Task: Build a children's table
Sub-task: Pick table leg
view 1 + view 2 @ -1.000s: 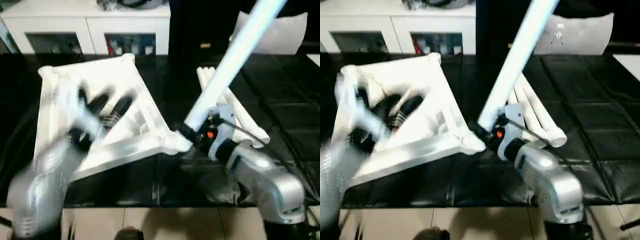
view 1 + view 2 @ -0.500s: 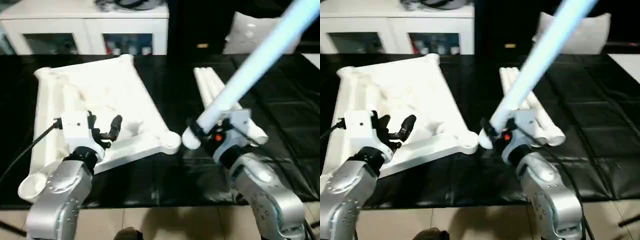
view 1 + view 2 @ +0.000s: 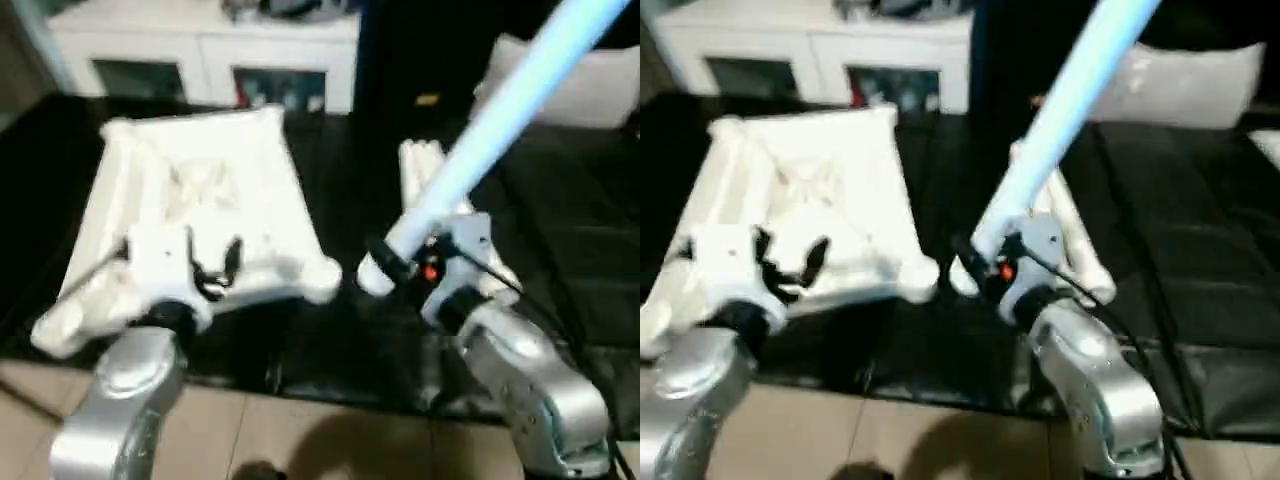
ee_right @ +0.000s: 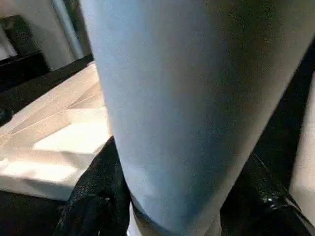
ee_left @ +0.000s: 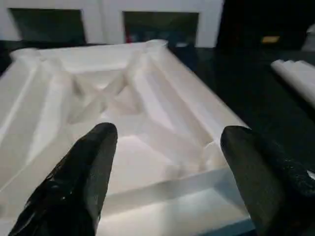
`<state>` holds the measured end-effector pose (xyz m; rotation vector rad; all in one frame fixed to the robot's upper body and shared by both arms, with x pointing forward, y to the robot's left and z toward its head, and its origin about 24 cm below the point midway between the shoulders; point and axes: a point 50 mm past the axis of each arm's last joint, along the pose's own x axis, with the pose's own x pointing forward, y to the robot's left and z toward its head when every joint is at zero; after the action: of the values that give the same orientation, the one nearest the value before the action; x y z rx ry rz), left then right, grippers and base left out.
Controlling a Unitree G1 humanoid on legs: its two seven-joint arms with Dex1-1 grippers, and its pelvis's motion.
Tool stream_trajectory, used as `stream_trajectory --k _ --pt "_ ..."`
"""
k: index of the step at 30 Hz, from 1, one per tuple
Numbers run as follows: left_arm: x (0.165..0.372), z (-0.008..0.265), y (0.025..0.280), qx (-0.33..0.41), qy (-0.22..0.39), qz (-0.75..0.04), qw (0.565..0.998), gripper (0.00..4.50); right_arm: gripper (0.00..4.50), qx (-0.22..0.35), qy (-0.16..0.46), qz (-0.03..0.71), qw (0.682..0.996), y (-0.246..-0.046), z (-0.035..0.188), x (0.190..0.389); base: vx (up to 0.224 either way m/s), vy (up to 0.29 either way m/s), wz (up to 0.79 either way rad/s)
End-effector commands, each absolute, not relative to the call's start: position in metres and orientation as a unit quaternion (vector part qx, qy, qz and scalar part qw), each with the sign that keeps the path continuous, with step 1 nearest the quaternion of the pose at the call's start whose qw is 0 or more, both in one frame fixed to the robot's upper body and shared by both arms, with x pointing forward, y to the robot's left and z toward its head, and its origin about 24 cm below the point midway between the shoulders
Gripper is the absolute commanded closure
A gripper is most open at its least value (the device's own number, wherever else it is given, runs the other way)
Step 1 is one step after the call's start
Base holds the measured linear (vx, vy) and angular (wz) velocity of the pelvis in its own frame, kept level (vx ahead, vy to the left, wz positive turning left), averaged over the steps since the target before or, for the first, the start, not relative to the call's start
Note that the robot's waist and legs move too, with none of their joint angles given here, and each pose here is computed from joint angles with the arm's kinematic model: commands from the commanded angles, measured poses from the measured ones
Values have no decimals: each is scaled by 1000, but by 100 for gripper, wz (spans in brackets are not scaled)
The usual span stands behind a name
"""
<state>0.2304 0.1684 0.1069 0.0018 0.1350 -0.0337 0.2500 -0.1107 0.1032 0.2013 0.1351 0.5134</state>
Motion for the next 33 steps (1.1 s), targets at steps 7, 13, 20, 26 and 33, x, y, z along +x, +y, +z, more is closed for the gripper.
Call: stream_trajectory --k 7,13,20,26,33 --pt "223 114 169 11 53 -25 998 75 258 105 77 252 959 -109 101 247 -1 7 0" --pt "221 113 165 -15 49 -34 998 75 258 96 64 282 953 -101 102 247 0 0 0" --pt "224 118 154 -6 36 -86 996 75 258 87 65 304 947 -101 102 245 0 36 33" --pt "227 112 151 -10 47 -98 994 75 258 76 53 301 949 -106 104 246 71 62 7" --pt "227 110 148 -14 42 -106 993 75 258 57 49 299 951 -108 102 245 123 -36 0"
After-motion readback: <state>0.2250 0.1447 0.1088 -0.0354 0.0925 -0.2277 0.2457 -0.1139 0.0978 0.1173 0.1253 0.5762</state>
